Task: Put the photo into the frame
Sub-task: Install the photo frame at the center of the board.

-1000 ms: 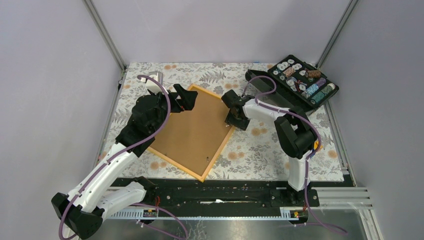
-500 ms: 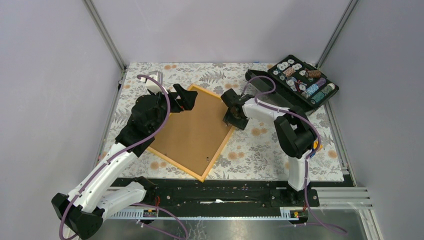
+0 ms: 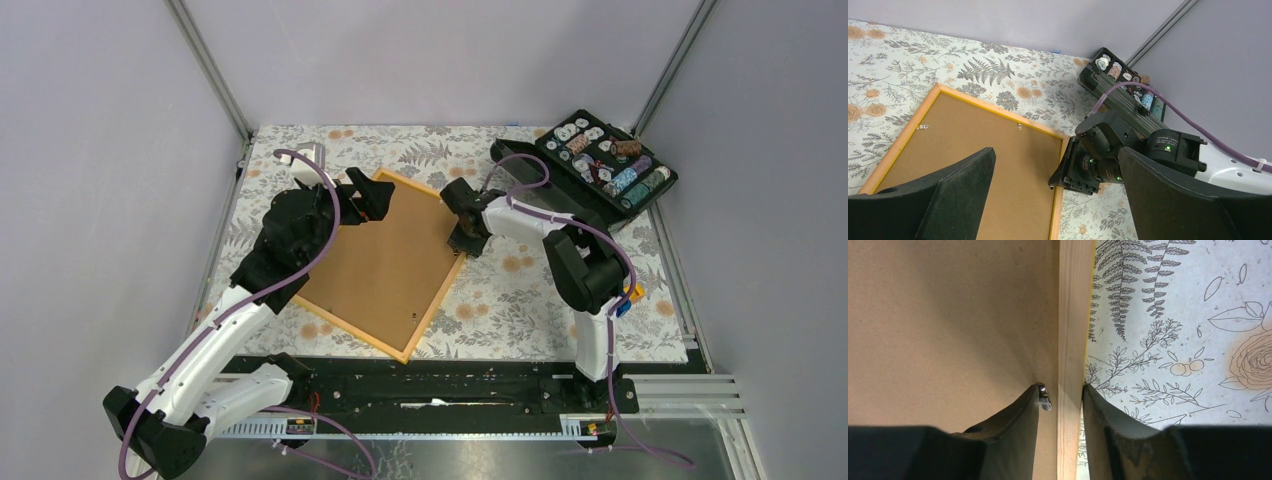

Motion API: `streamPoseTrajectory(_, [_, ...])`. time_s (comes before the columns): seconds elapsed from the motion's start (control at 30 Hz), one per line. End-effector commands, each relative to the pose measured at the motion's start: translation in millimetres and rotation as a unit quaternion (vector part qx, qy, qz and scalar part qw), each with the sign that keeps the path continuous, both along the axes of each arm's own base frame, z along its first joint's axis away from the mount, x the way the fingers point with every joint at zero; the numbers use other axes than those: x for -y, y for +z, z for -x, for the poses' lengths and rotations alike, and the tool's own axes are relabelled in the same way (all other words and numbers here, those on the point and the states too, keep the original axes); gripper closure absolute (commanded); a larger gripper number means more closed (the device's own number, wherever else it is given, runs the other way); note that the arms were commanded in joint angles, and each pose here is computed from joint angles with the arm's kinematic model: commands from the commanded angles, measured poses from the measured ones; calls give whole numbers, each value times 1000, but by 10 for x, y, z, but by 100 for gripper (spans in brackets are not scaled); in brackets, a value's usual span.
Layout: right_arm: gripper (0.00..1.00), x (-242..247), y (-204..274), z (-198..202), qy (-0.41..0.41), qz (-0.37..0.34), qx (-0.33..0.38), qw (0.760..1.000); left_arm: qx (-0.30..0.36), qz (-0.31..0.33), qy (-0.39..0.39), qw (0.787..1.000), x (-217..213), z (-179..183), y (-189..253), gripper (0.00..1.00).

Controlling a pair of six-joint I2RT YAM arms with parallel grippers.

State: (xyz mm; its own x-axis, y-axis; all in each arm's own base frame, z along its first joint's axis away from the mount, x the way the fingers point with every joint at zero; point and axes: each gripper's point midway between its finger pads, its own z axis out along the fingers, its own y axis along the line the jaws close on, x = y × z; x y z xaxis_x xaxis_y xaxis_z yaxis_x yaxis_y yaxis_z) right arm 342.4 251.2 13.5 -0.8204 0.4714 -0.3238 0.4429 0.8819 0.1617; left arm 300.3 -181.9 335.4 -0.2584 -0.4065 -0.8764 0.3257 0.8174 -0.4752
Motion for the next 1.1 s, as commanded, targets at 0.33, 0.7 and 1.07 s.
streamPoseTrajectory(0.33, [100, 357, -152, 145, 69, 90, -13, 993, 23, 22, -2, 999, 6, -6, 153, 2])
streamPoseTrajectory(0.7, [100, 401, -115, -96, 276, 153, 13, 949, 22, 20, -2, 1000, 9, -13, 142, 2])
streamPoseTrajectory(1.07, [83, 260, 198, -318, 325, 156, 44, 932, 21, 19, -2, 1000, 15, -23, 125, 2])
